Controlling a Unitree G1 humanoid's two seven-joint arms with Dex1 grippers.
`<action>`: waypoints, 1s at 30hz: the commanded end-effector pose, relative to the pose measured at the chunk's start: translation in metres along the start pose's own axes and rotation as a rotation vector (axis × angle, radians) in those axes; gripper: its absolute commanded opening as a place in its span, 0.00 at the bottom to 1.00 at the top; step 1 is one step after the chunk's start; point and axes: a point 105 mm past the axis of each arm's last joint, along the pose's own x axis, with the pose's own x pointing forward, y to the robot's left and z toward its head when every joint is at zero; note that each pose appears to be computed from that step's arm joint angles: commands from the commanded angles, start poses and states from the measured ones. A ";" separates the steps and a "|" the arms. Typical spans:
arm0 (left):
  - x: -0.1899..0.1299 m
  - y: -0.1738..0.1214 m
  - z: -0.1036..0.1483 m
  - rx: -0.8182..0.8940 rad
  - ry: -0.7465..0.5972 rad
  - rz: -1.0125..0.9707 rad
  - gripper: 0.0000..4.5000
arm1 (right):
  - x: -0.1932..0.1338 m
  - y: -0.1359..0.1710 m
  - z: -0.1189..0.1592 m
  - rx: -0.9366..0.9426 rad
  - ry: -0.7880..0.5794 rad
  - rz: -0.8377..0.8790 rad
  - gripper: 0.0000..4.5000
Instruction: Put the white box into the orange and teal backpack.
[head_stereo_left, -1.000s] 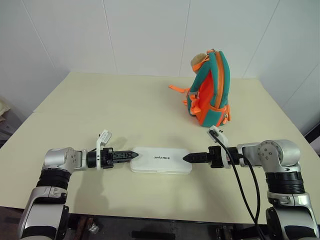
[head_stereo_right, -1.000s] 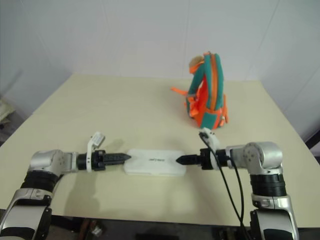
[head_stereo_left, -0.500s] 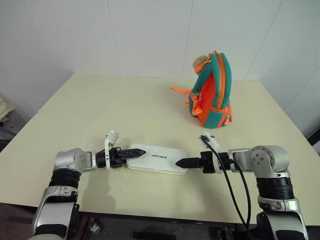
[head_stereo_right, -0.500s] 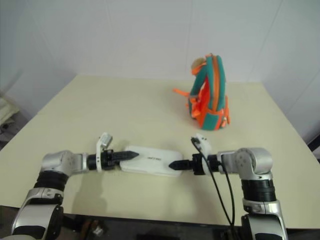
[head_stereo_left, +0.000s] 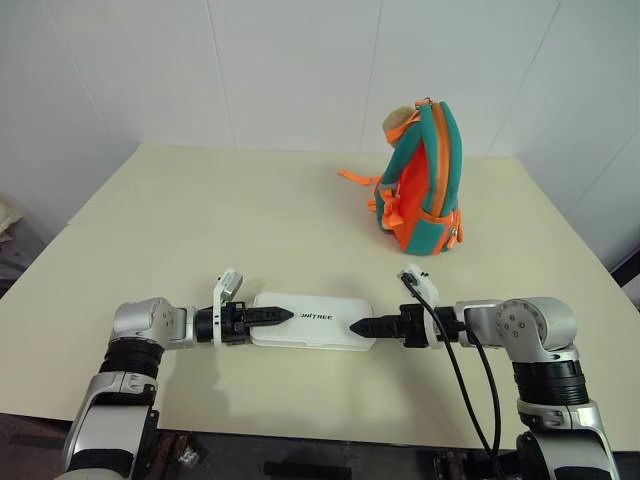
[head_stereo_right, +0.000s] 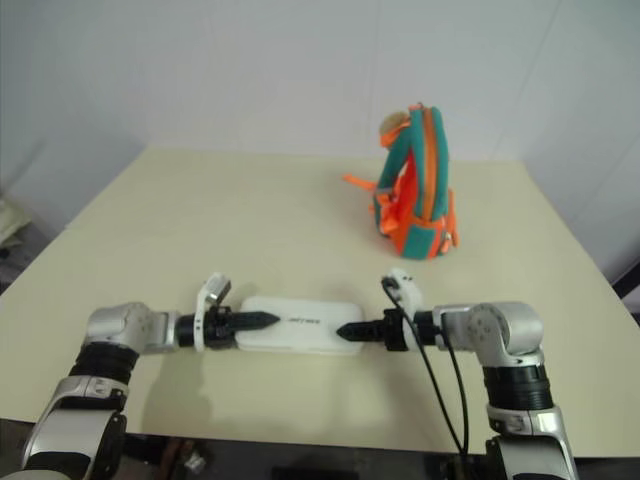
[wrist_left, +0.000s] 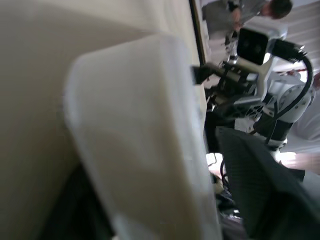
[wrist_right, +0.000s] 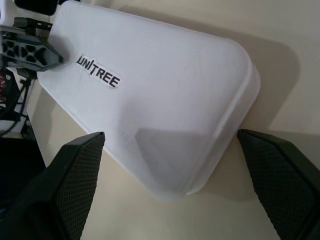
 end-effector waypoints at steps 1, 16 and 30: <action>-0.005 -0.001 -0.003 0.028 0.020 0.030 0.36 | -0.003 0.003 0.003 -0.037 -0.028 0.009 1.00; -0.052 -0.033 0.022 0.382 -0.203 0.006 0.29 | -0.041 -0.016 0.075 -0.462 -0.332 -0.290 1.00; -0.079 -0.045 0.011 0.523 -0.386 -0.036 0.29 | -0.096 -0.005 0.141 -0.596 -0.765 -0.759 1.00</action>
